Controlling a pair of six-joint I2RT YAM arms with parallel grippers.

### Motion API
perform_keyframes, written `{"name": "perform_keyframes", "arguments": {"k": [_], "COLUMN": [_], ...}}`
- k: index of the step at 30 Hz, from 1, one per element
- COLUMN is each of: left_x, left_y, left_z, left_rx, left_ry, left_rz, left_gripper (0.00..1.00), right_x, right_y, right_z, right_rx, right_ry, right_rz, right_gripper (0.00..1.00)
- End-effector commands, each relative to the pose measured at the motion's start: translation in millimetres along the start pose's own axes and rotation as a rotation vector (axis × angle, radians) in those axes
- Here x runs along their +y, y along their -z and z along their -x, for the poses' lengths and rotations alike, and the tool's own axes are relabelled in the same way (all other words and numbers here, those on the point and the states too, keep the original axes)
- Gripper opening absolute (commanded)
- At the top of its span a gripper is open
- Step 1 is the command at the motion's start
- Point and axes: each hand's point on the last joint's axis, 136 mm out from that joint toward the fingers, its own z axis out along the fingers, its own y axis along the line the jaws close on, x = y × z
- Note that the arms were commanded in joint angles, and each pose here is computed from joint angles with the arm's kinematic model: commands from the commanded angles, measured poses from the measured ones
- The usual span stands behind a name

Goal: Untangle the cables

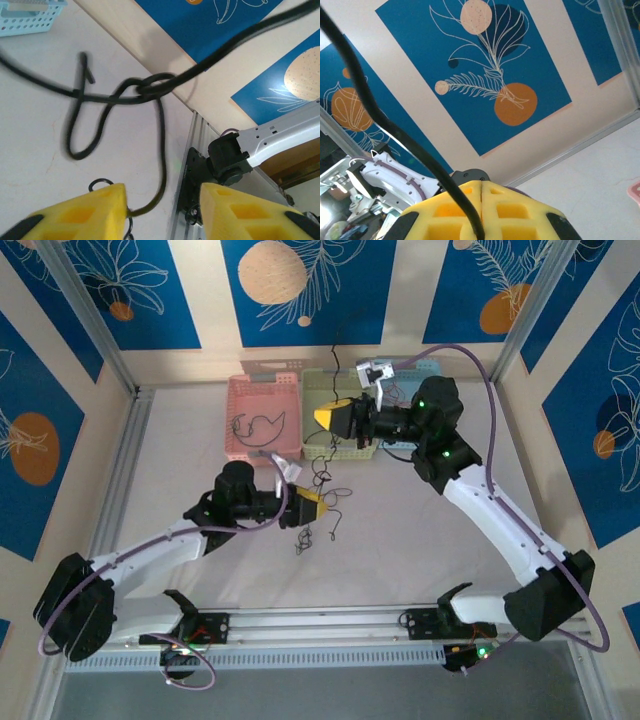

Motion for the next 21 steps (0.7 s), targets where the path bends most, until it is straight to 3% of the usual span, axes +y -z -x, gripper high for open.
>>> {"name": "perform_keyframes", "arguments": {"k": [1, 6, 12, 13, 18, 21], "left_x": [-7.4, -8.3, -15.0, -15.8, -14.0, -13.7], "left_y": [4.9, 8.1, 8.6, 8.2, 6.6, 8.8], "left_z": [1.3, 7.8, 13.1, 12.5, 6.4, 5.0], "left_rx": [-0.02, -0.047, -0.053, -0.048, -0.023, -0.007], "left_ry": [-0.034, -0.044, -0.047, -0.045, -0.028, -0.039], "left_rz": [-0.002, 0.016, -0.008, -0.011, -0.017, 0.002], "left_gripper": [0.3, 0.01, 0.0, 0.04, 0.51, 0.59], "right_x": [-0.7, -3.0, -3.4, -3.1, 3.3, 10.8], "right_y": [8.5, 17.7, 30.1, 31.5, 34.0, 33.8], "right_z": [1.9, -5.7, -16.3, -16.8, -19.6, -20.5], "right_rx": [-0.025, -0.031, -0.028, -0.026, -0.013, -0.001], "right_ry": [0.062, 0.059, 0.074, 0.074, 0.076, 0.085], "right_rz": [-0.043, -0.044, -0.035, -0.029, 0.012, 0.044], "right_gripper": [0.0, 0.0, 0.0, 0.0, 0.0, 0.0]}}
